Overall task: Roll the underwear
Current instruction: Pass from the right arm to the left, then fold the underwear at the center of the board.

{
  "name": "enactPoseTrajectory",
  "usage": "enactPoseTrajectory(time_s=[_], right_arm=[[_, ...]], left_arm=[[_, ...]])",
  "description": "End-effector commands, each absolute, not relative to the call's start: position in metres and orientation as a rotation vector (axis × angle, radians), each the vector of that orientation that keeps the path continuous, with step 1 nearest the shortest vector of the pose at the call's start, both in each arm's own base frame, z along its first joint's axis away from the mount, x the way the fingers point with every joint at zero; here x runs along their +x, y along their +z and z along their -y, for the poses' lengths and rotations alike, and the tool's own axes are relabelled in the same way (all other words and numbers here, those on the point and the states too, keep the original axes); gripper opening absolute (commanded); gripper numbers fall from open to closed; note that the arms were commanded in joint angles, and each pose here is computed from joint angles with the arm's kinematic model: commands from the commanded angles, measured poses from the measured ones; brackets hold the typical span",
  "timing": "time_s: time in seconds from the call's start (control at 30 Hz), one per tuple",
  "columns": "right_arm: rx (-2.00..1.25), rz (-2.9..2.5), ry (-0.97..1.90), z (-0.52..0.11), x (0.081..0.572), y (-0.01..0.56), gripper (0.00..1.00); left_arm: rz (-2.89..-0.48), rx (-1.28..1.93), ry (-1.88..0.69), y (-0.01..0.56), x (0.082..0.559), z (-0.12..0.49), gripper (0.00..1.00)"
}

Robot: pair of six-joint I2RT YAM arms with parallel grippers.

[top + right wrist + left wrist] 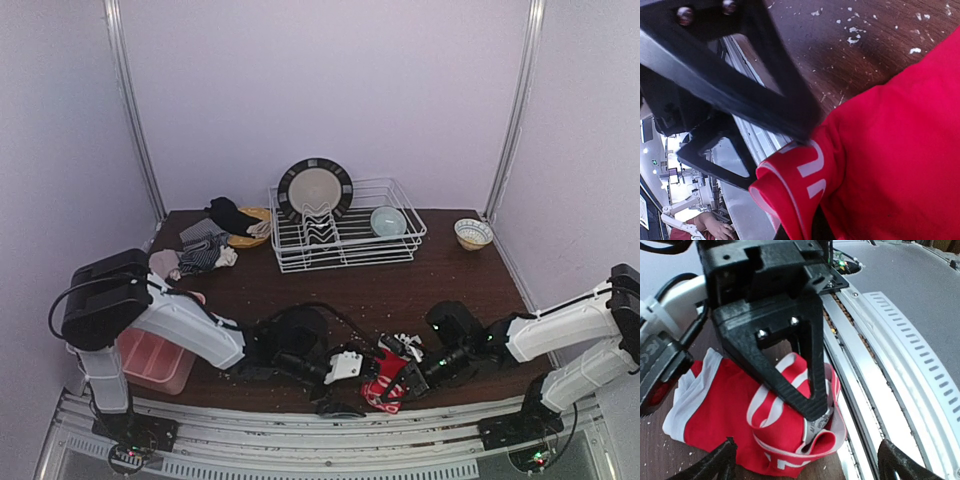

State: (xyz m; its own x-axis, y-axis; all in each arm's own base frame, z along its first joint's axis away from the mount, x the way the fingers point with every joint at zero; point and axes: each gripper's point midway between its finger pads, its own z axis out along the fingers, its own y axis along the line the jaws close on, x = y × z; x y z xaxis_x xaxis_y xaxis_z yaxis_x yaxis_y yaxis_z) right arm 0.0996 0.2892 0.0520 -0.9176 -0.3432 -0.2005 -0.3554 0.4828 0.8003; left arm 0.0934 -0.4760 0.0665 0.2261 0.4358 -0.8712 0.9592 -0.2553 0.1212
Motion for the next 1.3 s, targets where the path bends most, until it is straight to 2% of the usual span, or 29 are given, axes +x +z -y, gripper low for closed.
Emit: enactPoseTrajectory(time_s=[0.0,0.2,0.4,0.5,0.57,0.7,0.83,0.87,0.93,1.0,1.13,1.27], right_arm=[[-0.657,-2.691,1.484,-0.286,0.095,0.055,0.00],[-0.650,-2.700,1.475,-0.285,0.095,0.053,0.00],[-0.647,-2.709,1.452,-0.284,0.096,0.050,0.00],[-0.648,-2.707,1.454,-0.284,0.096,0.051,0.00],[-0.651,-2.704,1.454,-0.284,0.096,0.052,0.00],[-0.647,-2.702,1.448,-0.283,0.097,0.053,0.00],[-0.630,-2.708,1.419,-0.280,0.097,0.052,0.00],[-0.625,-2.709,1.406,-0.279,0.098,0.052,0.06],[-0.606,-2.699,1.378,-0.278,0.100,0.056,0.28],[-0.592,-2.673,1.321,-0.275,0.103,0.063,0.41],[-0.542,-2.596,1.157,-0.262,0.115,0.082,0.51],[-0.460,-2.501,0.967,-0.239,0.127,0.094,0.54]], left_arm=[[-1.176,1.922,-0.994,0.061,0.083,0.488,0.94],[-1.179,1.914,-0.983,0.058,0.092,0.497,0.91],[-1.217,1.907,-0.963,0.054,0.099,0.504,0.69],[-1.213,1.915,-0.982,0.052,0.096,0.503,0.63],[-1.214,1.911,-0.986,0.052,0.097,0.502,0.53],[-1.216,1.902,-0.996,0.054,0.096,0.504,0.25],[-1.220,1.897,-1.020,0.057,0.095,0.505,0.09],[-1.226,1.892,-1.024,0.058,0.095,0.506,0.06],[-1.248,1.881,-1.034,0.058,0.096,0.506,0.00],[-1.290,1.865,-1.056,0.058,0.098,0.505,0.00],[-1.431,1.849,-1.137,0.058,0.102,0.504,0.00],[-1.589,1.850,-1.214,0.061,0.101,0.504,0.00]])
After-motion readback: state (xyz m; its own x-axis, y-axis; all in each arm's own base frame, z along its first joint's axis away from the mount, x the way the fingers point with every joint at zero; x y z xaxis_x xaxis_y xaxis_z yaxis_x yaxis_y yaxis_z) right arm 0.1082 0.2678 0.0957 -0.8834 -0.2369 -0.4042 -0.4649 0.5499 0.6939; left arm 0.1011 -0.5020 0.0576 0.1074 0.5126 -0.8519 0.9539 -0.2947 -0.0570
